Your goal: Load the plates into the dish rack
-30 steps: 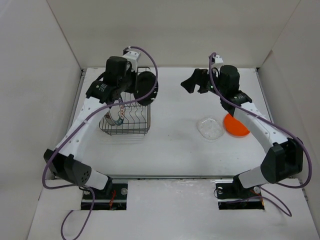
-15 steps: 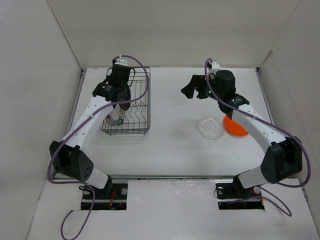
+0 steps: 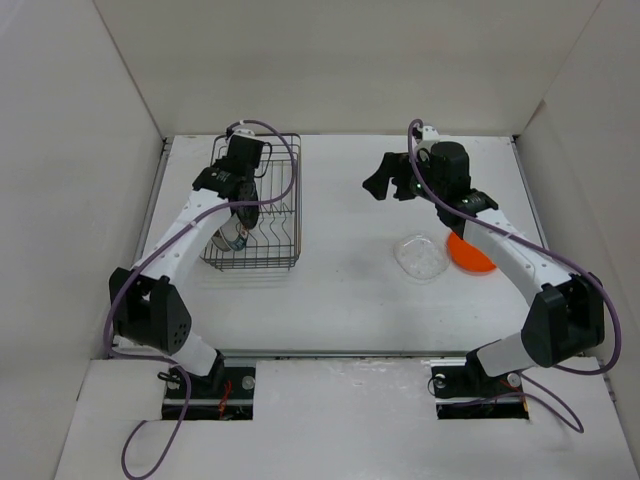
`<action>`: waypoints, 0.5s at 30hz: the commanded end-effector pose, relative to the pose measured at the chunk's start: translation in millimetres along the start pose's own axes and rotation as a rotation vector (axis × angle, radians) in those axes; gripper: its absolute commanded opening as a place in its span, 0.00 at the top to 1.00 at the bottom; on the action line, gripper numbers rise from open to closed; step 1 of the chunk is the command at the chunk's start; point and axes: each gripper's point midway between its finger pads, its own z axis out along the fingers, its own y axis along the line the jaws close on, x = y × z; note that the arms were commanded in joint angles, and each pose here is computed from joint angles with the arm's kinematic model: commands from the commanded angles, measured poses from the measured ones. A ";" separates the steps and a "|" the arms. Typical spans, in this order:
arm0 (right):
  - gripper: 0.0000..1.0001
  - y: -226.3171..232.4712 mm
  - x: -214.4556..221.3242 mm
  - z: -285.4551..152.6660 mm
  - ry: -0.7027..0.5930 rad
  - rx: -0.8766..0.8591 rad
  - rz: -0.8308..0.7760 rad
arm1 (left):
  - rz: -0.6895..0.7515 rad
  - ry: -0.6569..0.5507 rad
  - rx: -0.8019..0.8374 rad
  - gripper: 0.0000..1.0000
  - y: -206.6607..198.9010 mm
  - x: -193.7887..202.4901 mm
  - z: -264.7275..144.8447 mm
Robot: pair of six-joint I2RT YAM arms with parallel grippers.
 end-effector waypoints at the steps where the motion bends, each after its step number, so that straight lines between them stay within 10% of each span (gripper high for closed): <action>1: 0.00 3.6 -11.8 -8.8 -0.048 -0.002 -0.034 | -0.033 -0.019 -0.006 1.00 1.5 -1.9 3.6; 6: 0.00 -8.1 -12.1 -18.4 -0.042 0.023 -0.040 | -0.023 0.007 0.031 0.96 -7.1 5.8 7.9; 15: 0.00 -100.5 39.2 -30.0 0.129 0.193 -0.022 | 0.004 -0.007 0.217 0.37 -30.8 -16.2 -14.7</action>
